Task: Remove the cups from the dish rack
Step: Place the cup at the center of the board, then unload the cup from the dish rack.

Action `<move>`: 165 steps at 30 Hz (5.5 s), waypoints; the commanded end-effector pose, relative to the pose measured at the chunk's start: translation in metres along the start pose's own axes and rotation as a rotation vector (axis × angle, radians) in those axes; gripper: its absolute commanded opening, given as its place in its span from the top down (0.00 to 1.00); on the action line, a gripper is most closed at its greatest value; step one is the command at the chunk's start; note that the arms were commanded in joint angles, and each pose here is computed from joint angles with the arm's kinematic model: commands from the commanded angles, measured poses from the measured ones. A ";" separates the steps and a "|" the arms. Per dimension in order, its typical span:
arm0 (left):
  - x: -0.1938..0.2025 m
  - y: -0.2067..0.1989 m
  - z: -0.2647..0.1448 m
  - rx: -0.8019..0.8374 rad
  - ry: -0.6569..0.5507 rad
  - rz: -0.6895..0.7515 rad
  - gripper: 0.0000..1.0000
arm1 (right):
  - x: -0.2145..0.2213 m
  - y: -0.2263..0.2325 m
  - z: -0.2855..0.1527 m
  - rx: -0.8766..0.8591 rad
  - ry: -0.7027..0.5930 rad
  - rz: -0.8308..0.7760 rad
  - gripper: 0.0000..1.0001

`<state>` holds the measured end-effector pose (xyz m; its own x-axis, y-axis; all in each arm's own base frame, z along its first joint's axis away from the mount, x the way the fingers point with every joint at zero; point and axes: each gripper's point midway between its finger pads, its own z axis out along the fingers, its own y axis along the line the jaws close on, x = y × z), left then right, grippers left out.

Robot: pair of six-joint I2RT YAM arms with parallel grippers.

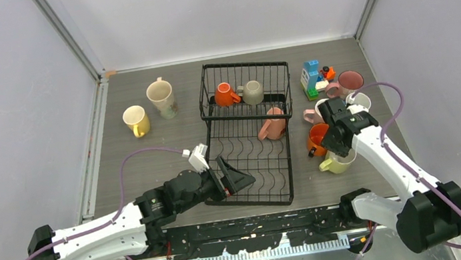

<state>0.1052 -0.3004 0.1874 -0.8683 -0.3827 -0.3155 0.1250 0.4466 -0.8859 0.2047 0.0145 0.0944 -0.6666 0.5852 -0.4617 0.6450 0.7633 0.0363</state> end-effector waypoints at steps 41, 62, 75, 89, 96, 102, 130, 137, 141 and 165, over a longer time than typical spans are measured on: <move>-0.064 -0.010 0.066 0.099 -0.299 0.616 0.00 | -0.043 0.029 -0.148 -0.499 -0.133 0.151 0.00; -0.077 0.043 0.150 0.090 -0.512 0.932 0.14 | -0.042 0.024 -0.157 -0.520 -0.149 0.132 0.00; -0.105 0.057 0.166 0.025 -0.545 0.989 0.26 | -0.041 0.028 -0.159 -0.540 -0.142 0.121 0.00; -0.119 0.056 0.186 0.044 -0.546 1.023 0.40 | -0.041 0.026 -0.160 -0.536 -0.146 0.107 0.00; -0.117 0.049 0.200 0.083 -0.533 1.046 0.45 | -0.039 0.023 -0.158 -0.517 -0.142 0.088 0.00; -0.117 0.052 0.206 0.079 -0.532 1.048 0.50 | -0.037 0.020 -0.155 -0.507 -0.140 0.088 0.00; -0.110 0.056 0.203 0.108 -0.488 1.051 0.92 | -0.033 0.020 -0.145 -0.494 -0.134 0.085 0.00; -0.108 0.054 0.190 0.112 -0.485 1.062 0.99 | -0.032 0.022 -0.143 -0.505 -0.128 0.091 0.00; -0.106 0.045 0.181 0.131 -0.490 1.065 1.00 | -0.032 0.024 -0.143 -0.510 -0.129 0.091 0.00; -0.067 0.014 0.110 0.138 -0.568 0.891 1.00 | -0.007 0.035 -0.128 -0.617 -0.078 0.109 0.00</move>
<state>0.2213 -0.3622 0.1028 -0.1470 -0.1107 -0.9829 0.7185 0.6710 -0.1831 0.1782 0.0667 0.2044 -0.5902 0.6510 -0.4774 0.3989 0.7493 0.5286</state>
